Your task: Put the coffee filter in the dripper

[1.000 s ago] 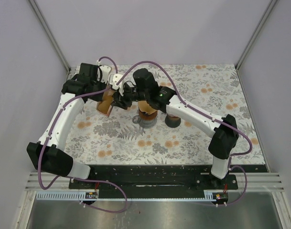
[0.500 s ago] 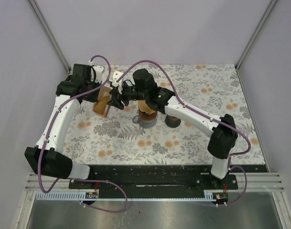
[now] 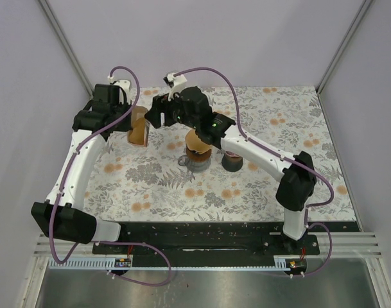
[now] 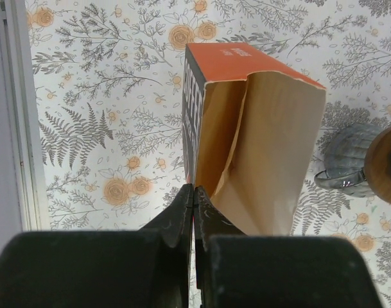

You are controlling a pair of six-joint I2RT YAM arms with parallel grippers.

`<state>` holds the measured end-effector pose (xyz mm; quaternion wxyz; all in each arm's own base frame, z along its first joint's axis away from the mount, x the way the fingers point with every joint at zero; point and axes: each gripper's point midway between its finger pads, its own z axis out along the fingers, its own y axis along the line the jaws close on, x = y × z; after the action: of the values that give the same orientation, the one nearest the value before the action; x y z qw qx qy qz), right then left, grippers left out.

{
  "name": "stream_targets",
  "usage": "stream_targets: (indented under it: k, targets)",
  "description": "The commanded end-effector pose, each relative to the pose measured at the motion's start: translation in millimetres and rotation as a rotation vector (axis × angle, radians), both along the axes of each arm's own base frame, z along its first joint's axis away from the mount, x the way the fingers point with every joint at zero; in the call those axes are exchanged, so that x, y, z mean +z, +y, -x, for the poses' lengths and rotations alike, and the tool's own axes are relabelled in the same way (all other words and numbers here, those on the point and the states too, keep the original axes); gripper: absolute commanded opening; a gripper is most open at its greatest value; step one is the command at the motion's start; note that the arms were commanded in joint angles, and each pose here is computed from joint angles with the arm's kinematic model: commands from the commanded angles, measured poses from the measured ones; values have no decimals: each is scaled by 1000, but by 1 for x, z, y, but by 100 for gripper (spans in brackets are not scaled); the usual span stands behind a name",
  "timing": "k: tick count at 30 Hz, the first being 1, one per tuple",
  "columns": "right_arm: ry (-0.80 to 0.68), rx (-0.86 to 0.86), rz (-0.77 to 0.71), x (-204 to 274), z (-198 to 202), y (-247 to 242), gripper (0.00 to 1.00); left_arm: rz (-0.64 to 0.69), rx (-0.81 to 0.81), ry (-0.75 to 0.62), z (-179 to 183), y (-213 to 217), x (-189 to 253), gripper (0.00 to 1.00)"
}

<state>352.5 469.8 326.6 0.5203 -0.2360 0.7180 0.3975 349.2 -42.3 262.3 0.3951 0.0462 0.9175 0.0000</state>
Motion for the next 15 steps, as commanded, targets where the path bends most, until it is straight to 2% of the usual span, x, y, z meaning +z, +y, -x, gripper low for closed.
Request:
stream_targets:
  k: [1,9,15]
  targets:
    - [120,-213,-62,0,-31,0,75,71,57,-128,-11,-3,32,0]
    - [151,-229,-3,-18,-36,18,72,88,49,-125,-13,-7,31,0]
    - [175,-195,24,-36,-32,32,65,113,31,-125,-15,-13,31,0]
